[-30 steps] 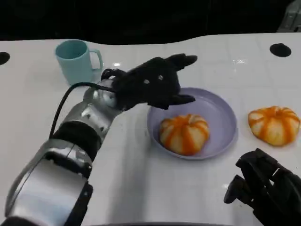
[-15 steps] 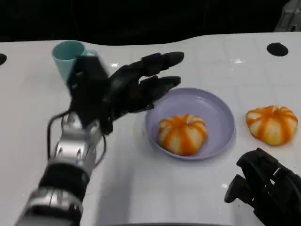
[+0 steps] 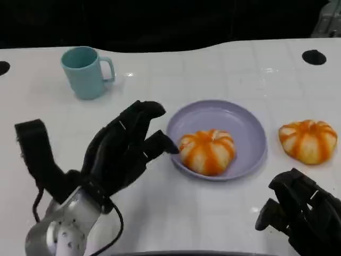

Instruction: Grasp the bread from the table and place it into the plate.

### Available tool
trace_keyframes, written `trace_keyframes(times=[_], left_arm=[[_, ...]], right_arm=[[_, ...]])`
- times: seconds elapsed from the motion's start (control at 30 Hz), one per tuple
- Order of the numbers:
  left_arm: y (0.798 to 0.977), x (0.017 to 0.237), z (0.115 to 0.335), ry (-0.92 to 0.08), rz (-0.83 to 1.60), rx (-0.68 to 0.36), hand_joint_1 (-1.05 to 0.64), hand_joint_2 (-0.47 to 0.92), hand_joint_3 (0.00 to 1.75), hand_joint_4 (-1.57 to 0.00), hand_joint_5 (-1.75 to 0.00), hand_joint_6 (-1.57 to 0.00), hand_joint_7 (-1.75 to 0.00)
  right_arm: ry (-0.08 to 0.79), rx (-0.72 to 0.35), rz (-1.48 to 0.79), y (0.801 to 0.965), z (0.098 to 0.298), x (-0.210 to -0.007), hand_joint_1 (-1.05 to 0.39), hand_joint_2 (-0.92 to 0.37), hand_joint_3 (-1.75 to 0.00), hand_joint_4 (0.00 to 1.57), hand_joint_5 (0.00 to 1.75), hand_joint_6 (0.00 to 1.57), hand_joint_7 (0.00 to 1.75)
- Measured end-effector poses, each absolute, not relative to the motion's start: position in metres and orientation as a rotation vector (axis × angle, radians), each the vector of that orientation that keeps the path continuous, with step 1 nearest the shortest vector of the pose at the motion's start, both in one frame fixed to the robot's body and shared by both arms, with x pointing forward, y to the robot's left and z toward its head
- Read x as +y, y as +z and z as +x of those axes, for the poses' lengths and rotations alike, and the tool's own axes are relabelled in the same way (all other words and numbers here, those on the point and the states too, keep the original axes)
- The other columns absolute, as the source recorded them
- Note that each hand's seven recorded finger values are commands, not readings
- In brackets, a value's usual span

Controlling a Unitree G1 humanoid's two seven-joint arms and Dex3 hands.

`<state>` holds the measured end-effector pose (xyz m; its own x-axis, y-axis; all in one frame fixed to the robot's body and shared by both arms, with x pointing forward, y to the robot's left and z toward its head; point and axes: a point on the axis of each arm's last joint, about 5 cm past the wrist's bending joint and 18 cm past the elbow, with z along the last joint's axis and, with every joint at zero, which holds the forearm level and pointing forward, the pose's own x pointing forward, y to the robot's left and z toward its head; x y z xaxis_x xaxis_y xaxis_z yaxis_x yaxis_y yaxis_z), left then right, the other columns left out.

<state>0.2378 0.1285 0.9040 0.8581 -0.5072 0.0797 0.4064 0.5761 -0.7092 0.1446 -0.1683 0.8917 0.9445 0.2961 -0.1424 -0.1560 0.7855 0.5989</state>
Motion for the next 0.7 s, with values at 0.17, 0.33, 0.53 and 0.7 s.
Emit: trace_keyframes(times=[0.17, 0.33, 0.53, 0.7], left_arm=[[0.902, 0.138, 0.22, -0.465, -0.851, 0.172, -0.6, 0.92, 0.4, -0.81, -1.75, -0.55, -1.72], [0.895, 0.146, 0.202, -0.4, -0.859, 0.181, -0.6, 0.92, 0.4, -0.82, -1.75, -0.56, -1.75], [0.885, 0.151, 0.186, -0.36, -0.868, 0.214, -0.59, 0.92, 0.35, -0.81, -1.75, -0.59, -1.75], [0.884, 0.152, 0.184, -0.353, -0.862, 0.215, -0.57, 0.92, 0.39, -0.79, -1.75, -0.56, -1.75]], right_arm=[[0.248, 0.232, 0.62, 0.893, 0.145, -0.168, -0.52, -0.92, -0.27, 0.61, 1.71, 0.55, 1.42], [0.248, 0.231, 0.618, 0.893, 0.144, -0.168, -0.52, -0.92, -0.26, 0.61, 1.7, 0.55, 1.41], [0.241, 0.232, 0.617, 0.893, 0.143, -0.167, -0.52, -0.92, -0.26, 0.61, 1.7, 0.56, 1.41], [0.241, 0.233, 0.617, 0.894, 0.143, -0.167, -0.53, -0.92, -0.27, 0.6, 1.69, 0.55, 1.4]])
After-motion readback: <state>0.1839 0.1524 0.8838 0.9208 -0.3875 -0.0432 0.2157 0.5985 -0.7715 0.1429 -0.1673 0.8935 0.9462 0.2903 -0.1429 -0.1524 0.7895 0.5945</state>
